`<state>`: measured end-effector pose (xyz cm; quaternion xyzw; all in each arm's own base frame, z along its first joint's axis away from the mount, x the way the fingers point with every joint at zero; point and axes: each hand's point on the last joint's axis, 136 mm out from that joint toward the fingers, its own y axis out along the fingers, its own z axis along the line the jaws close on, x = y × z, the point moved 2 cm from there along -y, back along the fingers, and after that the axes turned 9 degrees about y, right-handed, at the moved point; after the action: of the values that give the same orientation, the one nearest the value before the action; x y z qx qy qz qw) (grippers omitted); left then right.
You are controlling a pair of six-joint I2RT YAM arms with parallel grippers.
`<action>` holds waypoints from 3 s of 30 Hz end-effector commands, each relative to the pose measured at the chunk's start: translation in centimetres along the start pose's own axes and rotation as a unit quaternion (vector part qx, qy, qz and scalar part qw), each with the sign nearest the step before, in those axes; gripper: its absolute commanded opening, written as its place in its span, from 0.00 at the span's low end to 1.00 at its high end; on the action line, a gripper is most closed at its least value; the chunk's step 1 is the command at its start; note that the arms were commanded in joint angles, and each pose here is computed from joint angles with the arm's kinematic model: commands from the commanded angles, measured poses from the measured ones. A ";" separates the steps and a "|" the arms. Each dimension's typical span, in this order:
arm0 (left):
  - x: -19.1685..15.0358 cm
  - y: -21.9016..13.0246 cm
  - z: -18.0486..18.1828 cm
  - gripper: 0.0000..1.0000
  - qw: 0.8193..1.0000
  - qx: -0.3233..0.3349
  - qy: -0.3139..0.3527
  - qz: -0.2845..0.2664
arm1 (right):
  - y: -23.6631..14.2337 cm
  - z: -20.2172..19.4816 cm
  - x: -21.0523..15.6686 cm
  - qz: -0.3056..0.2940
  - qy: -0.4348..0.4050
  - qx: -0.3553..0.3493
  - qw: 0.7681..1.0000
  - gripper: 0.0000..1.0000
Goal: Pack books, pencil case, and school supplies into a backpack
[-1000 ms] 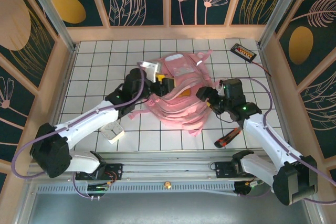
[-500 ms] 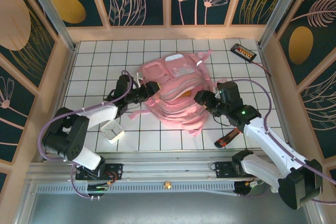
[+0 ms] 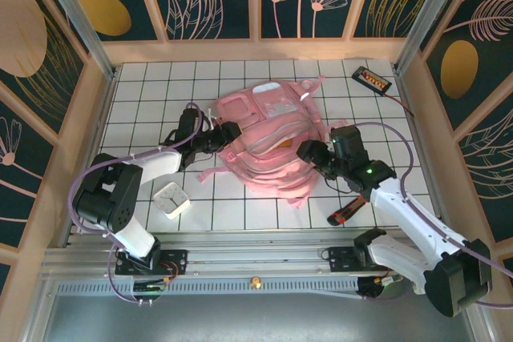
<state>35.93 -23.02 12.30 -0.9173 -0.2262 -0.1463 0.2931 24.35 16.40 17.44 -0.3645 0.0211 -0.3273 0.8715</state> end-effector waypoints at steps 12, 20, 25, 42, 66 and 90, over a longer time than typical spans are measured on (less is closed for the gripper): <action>1.4 2.7 -0.7 0.47 0.999 -0.031 -0.011 0.017 | 1.5 -2.5 -0.2 -0.017 -0.006 -0.027 0.999 0.67; 0.2 3.3 -0.5 0.37 0.998 -0.047 -0.025 0.034 | 2.8 -4.5 1.1 -0.023 0.004 -0.025 0.999 0.52; -0.6 3.2 -0.9 0.26 0.997 -0.062 -0.033 0.038 | 3.5 -4.3 3.5 -0.034 0.002 -0.008 0.999 0.32; -1.5 2.7 -2.8 0.00 0.993 -0.101 -0.055 0.031 | 9.2 1.3 11.8 -0.008 -0.060 0.037 0.997 0.27; -0.1 1.3 -7.5 0.00 0.975 -0.186 -0.117 -0.031 | 5.4 3.8 -4.4 -0.099 -0.076 -0.137 0.983 0.56; -0.2 0.1 -8.0 0.00 0.974 -0.195 -0.109 -0.038 | 12.6 6.1 -5.6 -0.063 -0.089 -0.175 0.978 0.45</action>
<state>35.77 -26.86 13.05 -0.9467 -0.2792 -0.0476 0.1536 27.77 29.70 12.42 -0.5427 -0.0264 -0.3210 0.7758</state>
